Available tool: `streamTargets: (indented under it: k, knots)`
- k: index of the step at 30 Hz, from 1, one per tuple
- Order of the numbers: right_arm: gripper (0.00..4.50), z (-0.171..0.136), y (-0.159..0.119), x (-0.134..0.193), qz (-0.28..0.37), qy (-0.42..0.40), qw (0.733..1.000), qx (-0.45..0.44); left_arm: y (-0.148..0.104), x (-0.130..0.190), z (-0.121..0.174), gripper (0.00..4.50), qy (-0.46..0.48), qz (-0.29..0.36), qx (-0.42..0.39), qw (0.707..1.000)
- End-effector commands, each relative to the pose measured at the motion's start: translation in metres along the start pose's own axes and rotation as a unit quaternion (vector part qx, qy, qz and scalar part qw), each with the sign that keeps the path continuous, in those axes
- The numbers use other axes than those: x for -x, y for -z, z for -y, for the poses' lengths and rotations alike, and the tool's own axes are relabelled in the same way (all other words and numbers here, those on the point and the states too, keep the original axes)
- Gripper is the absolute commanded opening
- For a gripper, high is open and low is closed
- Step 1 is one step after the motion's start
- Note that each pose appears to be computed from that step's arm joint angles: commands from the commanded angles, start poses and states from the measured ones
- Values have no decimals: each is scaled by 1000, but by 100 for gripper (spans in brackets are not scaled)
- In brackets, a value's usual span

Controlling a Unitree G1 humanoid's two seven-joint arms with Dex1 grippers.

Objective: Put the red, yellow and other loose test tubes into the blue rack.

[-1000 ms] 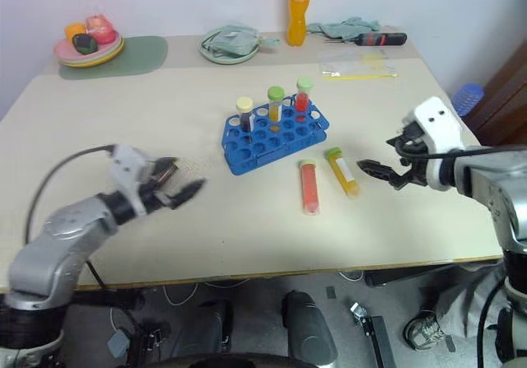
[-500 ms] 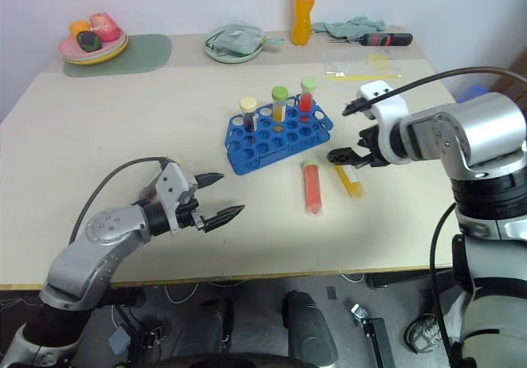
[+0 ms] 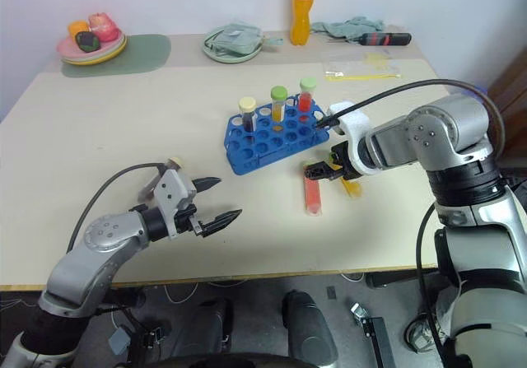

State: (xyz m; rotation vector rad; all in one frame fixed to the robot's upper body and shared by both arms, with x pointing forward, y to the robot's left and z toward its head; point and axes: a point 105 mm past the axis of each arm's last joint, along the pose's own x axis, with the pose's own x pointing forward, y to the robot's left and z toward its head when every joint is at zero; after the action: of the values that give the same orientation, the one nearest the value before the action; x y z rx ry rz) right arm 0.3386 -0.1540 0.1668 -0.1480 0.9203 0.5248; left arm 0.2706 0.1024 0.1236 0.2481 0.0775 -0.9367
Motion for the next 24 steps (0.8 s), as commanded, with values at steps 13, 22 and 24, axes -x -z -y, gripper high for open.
streamTargets:
  k: [13, 22, 24]
  knots:
    - [450, -18, -7, -32, -53, 45, 993, -95, -6, -2, -2, 448, -1, 18, -26, 1000]
    - [122, -21, -3, -39, -51, 83, 987, -126, -7, 0, -2, 450, -14, 20, -26, 999]
    - [78, -23, -3, -39, -49, 86, 986, -131, -6, 0, -3, 450, -16, 20, -26, 999]
